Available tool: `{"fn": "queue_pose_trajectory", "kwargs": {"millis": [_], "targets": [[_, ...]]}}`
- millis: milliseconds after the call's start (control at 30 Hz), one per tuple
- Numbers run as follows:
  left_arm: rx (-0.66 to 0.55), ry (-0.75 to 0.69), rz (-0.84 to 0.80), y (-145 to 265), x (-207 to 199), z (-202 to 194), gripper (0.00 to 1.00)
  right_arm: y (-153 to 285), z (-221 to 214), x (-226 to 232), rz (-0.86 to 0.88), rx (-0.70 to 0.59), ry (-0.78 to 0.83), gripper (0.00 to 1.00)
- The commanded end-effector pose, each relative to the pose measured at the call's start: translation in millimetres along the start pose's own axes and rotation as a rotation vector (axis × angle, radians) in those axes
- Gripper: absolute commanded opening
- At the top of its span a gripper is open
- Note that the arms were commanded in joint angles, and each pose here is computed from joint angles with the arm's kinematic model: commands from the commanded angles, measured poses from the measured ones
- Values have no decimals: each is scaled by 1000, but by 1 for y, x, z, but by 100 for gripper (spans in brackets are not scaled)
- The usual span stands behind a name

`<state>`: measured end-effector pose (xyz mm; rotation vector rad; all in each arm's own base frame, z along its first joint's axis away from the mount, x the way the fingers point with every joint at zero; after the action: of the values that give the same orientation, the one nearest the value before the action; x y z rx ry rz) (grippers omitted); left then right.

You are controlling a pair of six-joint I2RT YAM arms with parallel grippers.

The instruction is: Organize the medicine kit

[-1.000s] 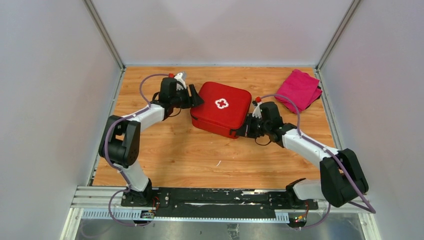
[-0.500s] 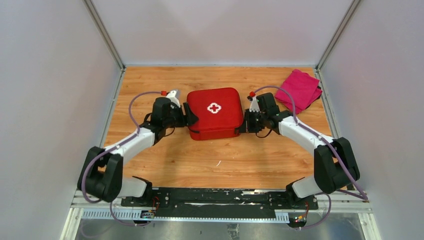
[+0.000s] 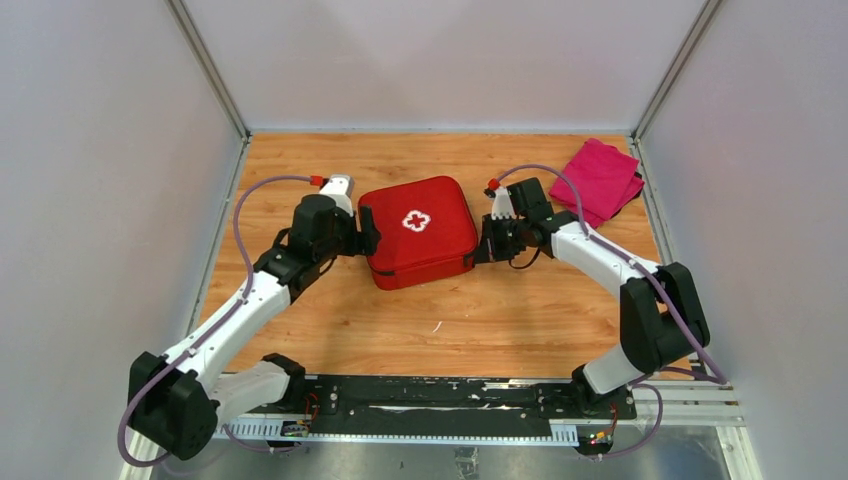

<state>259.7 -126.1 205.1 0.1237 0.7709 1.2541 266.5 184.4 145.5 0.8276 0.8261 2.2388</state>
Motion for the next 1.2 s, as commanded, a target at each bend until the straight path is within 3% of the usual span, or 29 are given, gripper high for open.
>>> {"fn": "queue_pose_trajectory", "kwargs": {"millis": [0,167,500,767,1167], "targets": [[37,-157,47,1,-1,-12,75,0,5,6,54,3,30,0],[73,-296,-69,-3,-28,-29,75,-1,5,6,57,11,30,0],[227,-444,-123,-19,-49,-68,75,-3,7,5,64,21,32,0],[319,-443,-64,-34,-45,-89,72,-2,7,11,135,30,52,0],[364,-413,-59,-42,-47,-97,63,-6,11,31,290,42,63,0]]}}
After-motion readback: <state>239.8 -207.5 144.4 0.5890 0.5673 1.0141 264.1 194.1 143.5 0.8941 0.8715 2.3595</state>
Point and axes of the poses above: each gripper's point midway between its finger pads, its own y axis back along the fingers, its own x axis along the line the jaws close on, z = x × y, the point moved 6 cm from there along y, back along the fingers, and after that the axes turned 14 degrees about y, right-handed, at the moved point
